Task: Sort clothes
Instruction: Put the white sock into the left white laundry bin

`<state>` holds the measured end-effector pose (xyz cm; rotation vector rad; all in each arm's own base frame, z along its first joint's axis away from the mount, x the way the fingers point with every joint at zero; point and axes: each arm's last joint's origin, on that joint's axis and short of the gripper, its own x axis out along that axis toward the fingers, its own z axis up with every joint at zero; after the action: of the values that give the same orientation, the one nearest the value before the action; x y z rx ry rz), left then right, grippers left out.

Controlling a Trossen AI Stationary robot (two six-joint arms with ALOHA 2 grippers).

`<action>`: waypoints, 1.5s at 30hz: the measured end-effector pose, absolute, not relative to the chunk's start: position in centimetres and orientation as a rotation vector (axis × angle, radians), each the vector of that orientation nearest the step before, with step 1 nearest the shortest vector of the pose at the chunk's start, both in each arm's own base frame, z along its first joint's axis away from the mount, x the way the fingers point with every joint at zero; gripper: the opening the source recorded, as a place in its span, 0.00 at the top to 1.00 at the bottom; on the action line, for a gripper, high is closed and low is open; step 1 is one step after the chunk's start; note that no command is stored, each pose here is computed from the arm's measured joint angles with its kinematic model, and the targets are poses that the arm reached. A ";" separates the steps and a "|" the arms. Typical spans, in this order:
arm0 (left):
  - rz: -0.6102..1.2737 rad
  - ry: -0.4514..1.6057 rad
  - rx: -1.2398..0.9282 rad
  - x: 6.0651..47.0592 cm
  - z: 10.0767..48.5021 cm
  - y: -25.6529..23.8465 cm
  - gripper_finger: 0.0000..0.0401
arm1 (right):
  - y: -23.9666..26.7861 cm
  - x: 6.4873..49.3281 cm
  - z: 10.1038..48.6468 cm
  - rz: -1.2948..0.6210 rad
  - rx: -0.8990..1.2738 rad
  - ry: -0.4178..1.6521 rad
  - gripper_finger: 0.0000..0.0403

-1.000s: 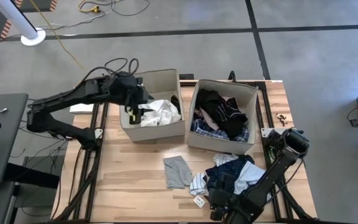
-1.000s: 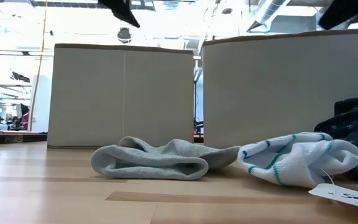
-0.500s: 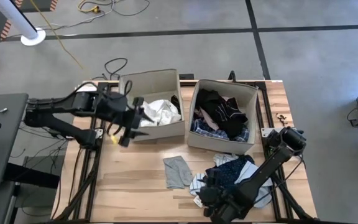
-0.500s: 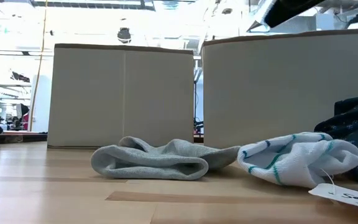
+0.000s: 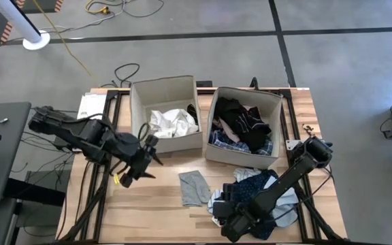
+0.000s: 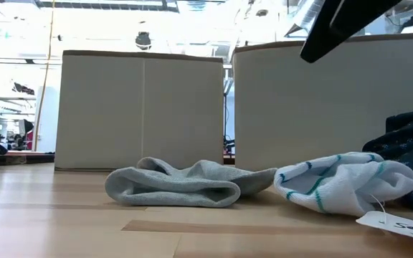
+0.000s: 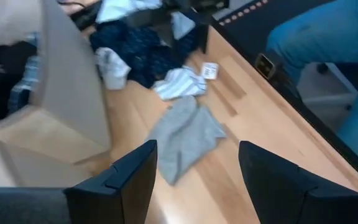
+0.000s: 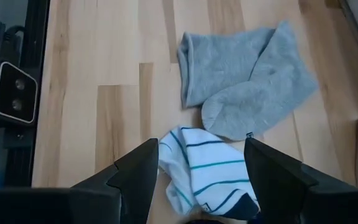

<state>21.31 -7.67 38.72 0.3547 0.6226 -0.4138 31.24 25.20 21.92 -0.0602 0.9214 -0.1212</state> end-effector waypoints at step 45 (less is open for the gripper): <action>-0.479 0.444 0.408 22.8 32.3 -11.2 0.45 | 24.0 33.1 19.8 0.033 -0.027 1.026 0.98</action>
<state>22.85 -11.23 32.26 0.4081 0.4437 -0.4792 33.10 24.00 19.76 -0.0271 1.0257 0.0333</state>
